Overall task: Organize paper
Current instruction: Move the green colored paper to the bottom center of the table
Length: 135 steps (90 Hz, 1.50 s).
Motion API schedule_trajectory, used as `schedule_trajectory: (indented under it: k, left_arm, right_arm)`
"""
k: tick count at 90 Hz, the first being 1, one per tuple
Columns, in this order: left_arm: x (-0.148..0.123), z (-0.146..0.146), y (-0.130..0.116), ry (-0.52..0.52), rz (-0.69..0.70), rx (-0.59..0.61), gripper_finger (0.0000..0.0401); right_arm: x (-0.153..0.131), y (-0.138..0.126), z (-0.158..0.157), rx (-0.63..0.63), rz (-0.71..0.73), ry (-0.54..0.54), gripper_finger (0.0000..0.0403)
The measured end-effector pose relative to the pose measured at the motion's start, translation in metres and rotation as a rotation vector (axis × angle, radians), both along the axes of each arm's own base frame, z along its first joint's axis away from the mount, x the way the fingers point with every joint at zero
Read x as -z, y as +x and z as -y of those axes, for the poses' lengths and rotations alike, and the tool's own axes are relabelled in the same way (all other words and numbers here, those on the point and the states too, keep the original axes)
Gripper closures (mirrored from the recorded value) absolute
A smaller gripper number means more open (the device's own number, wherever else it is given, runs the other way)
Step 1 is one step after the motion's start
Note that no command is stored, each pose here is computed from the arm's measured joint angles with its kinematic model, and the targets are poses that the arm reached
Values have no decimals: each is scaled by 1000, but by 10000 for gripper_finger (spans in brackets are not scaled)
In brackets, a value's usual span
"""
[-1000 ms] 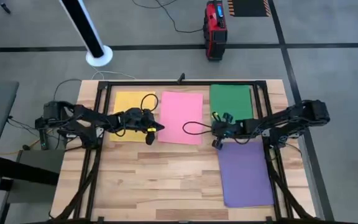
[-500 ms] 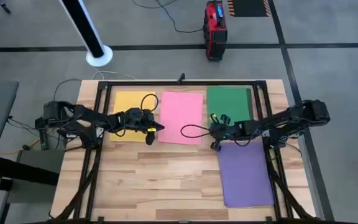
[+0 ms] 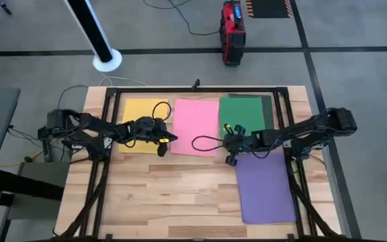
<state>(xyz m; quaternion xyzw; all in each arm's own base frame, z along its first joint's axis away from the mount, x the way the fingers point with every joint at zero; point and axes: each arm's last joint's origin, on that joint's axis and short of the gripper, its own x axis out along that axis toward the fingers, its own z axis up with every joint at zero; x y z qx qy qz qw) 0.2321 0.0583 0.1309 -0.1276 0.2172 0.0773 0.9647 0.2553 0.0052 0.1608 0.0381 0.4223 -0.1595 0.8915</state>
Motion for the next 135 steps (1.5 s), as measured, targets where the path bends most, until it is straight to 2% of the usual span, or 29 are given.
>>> schedule_trajectory:
  k: [24, 48, 67, 90, 112, 135]
  left_arm:
    - [0, 2, 1, 30, -6, -31, 401]
    - [-7, 3, 4, -3, 84, -41, 401]
    - [-13, 5, 8, -4, 135, -26, 401]
    - [-20, 10, 14, -12, 159, 25, 401]
    - [-19, 16, 16, -16, 149, 52, 401]
    - [-18, 24, 16, -18, 136, 75, 401]
  right_arm:
    - [-33, 17, -3, -54, -5, 34, 403]
    - [-58, 30, -15, -186, 83, 189, 403]
    - [-63, 37, -34, -200, 174, 269, 403]
    - [-37, 59, -68, -222, 231, 366, 403]
    - [-12, 76, -107, -205, 301, 520, 403]
    - [0, 102, -150, -237, 273, 566, 403]
